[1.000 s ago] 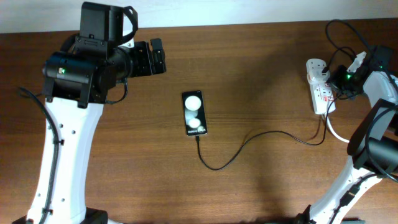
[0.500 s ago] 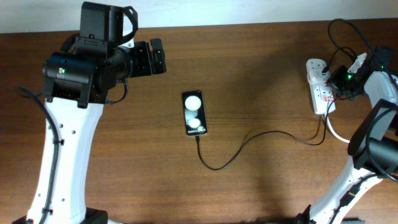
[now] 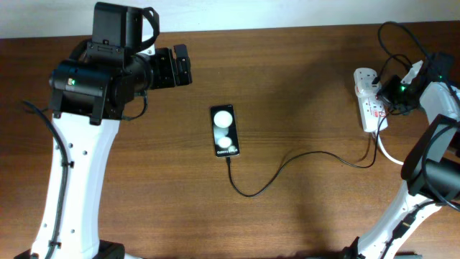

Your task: Plug charger to phone and switch on socket

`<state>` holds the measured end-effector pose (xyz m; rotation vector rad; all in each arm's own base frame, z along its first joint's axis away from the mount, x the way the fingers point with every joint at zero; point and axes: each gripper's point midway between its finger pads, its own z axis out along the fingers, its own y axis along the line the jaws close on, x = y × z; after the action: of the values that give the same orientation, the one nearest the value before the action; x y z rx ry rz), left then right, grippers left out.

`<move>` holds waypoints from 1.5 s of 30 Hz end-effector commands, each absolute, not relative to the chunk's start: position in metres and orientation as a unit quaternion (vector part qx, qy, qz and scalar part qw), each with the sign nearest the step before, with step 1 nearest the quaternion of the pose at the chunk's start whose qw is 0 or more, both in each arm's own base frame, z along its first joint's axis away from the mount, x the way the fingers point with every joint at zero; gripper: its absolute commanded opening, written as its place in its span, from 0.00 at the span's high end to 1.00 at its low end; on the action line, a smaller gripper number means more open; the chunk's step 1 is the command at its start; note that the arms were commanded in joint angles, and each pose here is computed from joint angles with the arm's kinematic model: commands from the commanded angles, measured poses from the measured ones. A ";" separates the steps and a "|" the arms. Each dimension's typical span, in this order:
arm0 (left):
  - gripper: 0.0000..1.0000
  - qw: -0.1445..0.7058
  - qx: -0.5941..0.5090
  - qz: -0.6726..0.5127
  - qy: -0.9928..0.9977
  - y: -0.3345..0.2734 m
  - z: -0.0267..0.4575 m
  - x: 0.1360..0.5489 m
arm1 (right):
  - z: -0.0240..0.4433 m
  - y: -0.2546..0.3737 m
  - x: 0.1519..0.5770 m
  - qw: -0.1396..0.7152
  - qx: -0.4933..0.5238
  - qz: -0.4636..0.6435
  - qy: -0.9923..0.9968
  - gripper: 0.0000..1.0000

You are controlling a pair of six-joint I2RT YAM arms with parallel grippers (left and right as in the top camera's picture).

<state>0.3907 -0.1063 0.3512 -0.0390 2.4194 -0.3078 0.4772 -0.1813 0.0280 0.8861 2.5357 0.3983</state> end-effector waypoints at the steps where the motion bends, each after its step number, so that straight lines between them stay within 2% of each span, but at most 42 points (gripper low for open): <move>1: 0.01 0.351 -0.021 -0.114 0.929 -0.102 0.356 0.390 | 0.009 -0.143 0.475 0.171 0.301 0.176 0.921 0.96; 12: 0.01 0.351 -0.021 -0.114 0.929 -0.102 0.356 0.390 | -0.011 -0.133 0.462 0.155 0.301 0.181 0.924 0.96; 19: 0.01 0.351 -0.021 -0.114 0.929 -0.102 0.356 0.390 | -0.009 -0.135 0.464 0.160 0.300 0.176 0.924 0.96; 23: 0.01 0.351 -0.021 -0.114 0.929 -0.102 0.356 0.390 | 0.007 -0.143 0.465 0.175 0.305 0.153 0.924 0.96; 32: 0.01 0.351 -0.021 -0.114 0.929 -0.102 0.356 0.390 | 0.091 -0.147 0.455 0.226 0.299 0.130 0.918 0.96; 38: 0.01 0.351 -0.021 -0.115 0.929 -0.102 0.356 0.390 | 0.166 -0.137 0.434 0.272 0.287 0.126 0.910 0.96; 45: 0.01 0.351 -0.021 -0.114 0.929 -0.102 0.356 0.390 | 0.253 -0.095 0.399 0.338 0.212 0.116 0.909 0.96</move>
<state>0.3906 -0.1063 0.3511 -0.0390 2.4198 -0.3077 0.4099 -0.1173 0.2164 0.6987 2.4120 0.3321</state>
